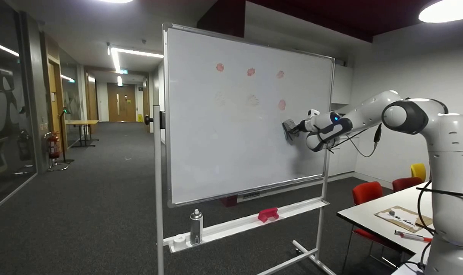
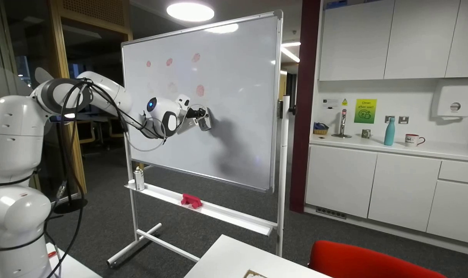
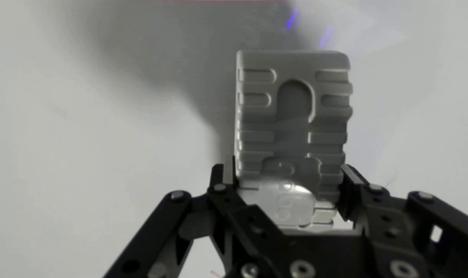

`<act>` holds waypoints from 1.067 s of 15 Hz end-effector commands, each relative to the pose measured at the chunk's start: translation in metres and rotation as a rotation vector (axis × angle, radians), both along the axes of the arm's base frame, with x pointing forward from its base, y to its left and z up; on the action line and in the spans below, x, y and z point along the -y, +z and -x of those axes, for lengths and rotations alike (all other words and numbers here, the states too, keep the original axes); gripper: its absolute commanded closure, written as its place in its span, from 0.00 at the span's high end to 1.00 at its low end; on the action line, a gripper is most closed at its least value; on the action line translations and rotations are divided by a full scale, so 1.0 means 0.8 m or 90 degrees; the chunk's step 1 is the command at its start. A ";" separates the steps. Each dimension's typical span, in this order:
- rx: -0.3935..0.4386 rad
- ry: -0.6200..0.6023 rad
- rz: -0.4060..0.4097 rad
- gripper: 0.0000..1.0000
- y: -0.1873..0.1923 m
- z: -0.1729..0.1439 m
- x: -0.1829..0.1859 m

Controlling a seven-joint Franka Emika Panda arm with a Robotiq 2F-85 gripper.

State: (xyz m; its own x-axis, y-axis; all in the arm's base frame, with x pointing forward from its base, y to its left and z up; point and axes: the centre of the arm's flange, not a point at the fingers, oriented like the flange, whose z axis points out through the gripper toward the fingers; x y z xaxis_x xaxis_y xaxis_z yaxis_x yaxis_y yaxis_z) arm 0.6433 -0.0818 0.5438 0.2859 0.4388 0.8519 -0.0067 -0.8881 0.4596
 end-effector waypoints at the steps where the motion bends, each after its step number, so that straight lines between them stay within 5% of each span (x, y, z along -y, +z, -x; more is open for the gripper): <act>1: 0.048 0.011 0.028 0.35 0.008 -0.009 -0.026; 16: -0.025 -0.058 0.062 0.35 -0.044 -0.037 -0.001</act>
State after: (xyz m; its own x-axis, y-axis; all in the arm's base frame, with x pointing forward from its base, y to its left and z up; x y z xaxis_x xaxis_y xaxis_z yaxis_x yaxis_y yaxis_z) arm 0.6611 -0.0826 0.5248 0.3202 0.4565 0.8301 -0.0352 -0.8699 0.4920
